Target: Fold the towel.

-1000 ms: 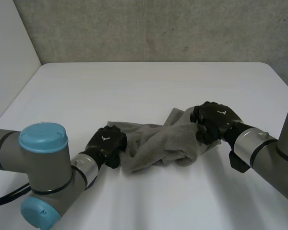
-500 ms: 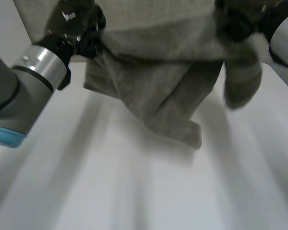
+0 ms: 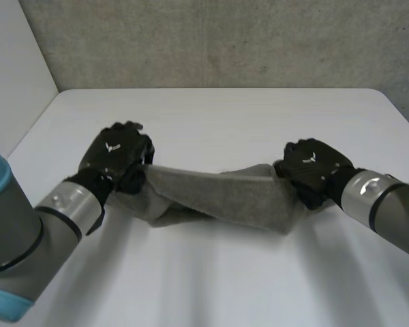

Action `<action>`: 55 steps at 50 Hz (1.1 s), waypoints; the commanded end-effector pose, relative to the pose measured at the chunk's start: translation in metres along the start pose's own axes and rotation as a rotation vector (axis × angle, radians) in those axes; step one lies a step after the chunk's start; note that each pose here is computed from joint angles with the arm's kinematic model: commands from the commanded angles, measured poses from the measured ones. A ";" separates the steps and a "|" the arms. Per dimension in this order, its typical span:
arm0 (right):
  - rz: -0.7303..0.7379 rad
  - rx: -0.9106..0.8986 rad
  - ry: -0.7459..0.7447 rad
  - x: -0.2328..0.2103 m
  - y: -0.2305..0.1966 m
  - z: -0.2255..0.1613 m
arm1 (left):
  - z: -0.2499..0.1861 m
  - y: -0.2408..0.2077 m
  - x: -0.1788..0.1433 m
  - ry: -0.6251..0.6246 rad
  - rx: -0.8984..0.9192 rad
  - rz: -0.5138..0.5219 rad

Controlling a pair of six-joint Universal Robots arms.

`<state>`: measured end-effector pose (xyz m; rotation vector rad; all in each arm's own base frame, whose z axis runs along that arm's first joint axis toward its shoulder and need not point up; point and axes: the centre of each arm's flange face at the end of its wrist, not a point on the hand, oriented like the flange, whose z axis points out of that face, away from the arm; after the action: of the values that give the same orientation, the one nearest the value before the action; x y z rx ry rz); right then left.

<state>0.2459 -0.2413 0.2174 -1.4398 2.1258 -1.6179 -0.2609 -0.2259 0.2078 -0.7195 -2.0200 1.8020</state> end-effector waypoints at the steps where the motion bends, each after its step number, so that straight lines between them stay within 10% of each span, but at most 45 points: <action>1: 0.040 -0.043 -0.006 -0.001 0.012 -0.012 | -0.013 0.022 0.016 0.044 -0.074 0.022; 55: 0.321 -0.047 0.119 0.032 0.061 -0.024 | -0.011 0.053 0.002 -0.003 -0.183 -0.005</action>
<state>0.1853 -0.2461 0.1660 -1.0108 2.3562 -1.4383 -0.2483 -0.2118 0.1666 -0.7590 -2.1770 1.6624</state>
